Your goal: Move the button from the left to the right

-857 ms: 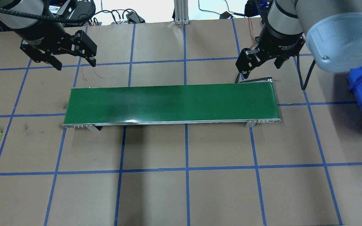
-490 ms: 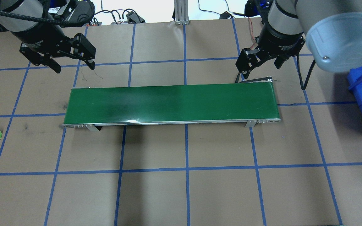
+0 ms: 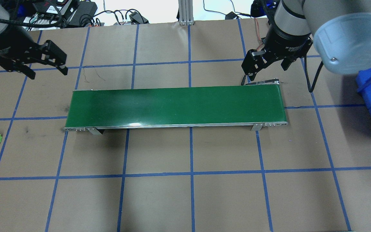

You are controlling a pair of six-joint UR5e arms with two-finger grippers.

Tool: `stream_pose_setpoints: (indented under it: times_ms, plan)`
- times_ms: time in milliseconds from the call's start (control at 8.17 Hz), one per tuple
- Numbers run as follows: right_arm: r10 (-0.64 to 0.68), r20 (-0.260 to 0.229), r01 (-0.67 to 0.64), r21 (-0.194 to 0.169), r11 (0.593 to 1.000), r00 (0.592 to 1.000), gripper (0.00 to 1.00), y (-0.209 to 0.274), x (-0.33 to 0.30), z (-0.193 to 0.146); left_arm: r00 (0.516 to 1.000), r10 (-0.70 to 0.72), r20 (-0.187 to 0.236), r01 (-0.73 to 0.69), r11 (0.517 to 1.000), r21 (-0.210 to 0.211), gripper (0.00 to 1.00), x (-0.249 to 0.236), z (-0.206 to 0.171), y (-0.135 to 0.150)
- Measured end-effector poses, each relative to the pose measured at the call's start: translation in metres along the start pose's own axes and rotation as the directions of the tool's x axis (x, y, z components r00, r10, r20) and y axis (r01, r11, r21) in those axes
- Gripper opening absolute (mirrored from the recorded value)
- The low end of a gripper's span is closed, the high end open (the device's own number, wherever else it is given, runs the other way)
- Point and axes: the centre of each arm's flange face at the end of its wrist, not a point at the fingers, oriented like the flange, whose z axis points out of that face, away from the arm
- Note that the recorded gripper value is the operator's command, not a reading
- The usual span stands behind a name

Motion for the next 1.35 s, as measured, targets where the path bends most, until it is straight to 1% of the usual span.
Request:
stream_pose_setpoints:
  times_ms: [122, 245, 367, 490, 735, 857, 980, 1102, 1347]
  plan:
    - [0.0, 0.0, 0.0, 0.0, 1.0, 1.0, 1.0, 0.0, 0.0, 0.0, 1.0, -0.023, 0.009, 0.023, 1.0, -0.013, 1.0, -0.042, 0.006, -0.007]
    - [0.001, 0.001, -0.001, 0.0, 1.0, 1.0, 1.0, 0.0, 0.0, 0.0, 0.998, -0.042, 0.041, 0.043, 0.999, -0.031, 1.0, -0.087, 0.012, -0.01]
    - [0.001, 0.001, -0.001, -0.001, 1.0, 1.0, 1.0, 0.0, 0.0, 0.0, 0.995, -0.067, 0.072, 0.07, 0.997, -0.037, 1.0, -0.136, 0.019, -0.012]
    - [0.001, 0.001, -0.001, -0.001, 1.0, 1.0, 1.0, 0.0, 0.0, 0.001, 0.994, -0.068, 0.089, 0.072, 0.997, -0.04, 1.0, -0.181, 0.03, -0.014]
    - [0.001, 0.001, -0.001, 0.0, 1.0, 1.0, 1.0, 0.0, 0.0, 0.0, 0.995, -0.022, 0.096, 0.028, 0.998, -0.061, 1.0, -0.258, 0.062, -0.015]
    - [0.002, 0.001, -0.002, 0.0, 1.0, 1.0, 1.0, 0.0, 0.0, 0.0, 0.994, -0.016, 0.109, 0.025, 0.996, -0.085, 1.0, -0.293, 0.079, -0.01]
    - [0.002, 0.001, -0.002, -0.001, 1.0, 1.0, 1.0, 0.0, 0.0, 0.0, 0.994, -0.001, 0.113, 0.014, 0.993, -0.114, 1.0, -0.323, 0.095, -0.003]
    - [0.002, 0.001, -0.002, -0.002, 1.0, 1.0, 1.0, 0.0, 0.0, 0.001, 0.993, 0.016, 0.113, 0.0, 0.991, -0.133, 1.0, -0.346, 0.113, 0.0]
    - [0.002, 0.001, -0.002, -0.003, 1.0, 1.0, 1.0, 0.0, 0.0, 0.001, 0.989, 0.068, 0.128, -0.048, 0.986, -0.157, 1.0, -0.373, 0.145, -0.004]
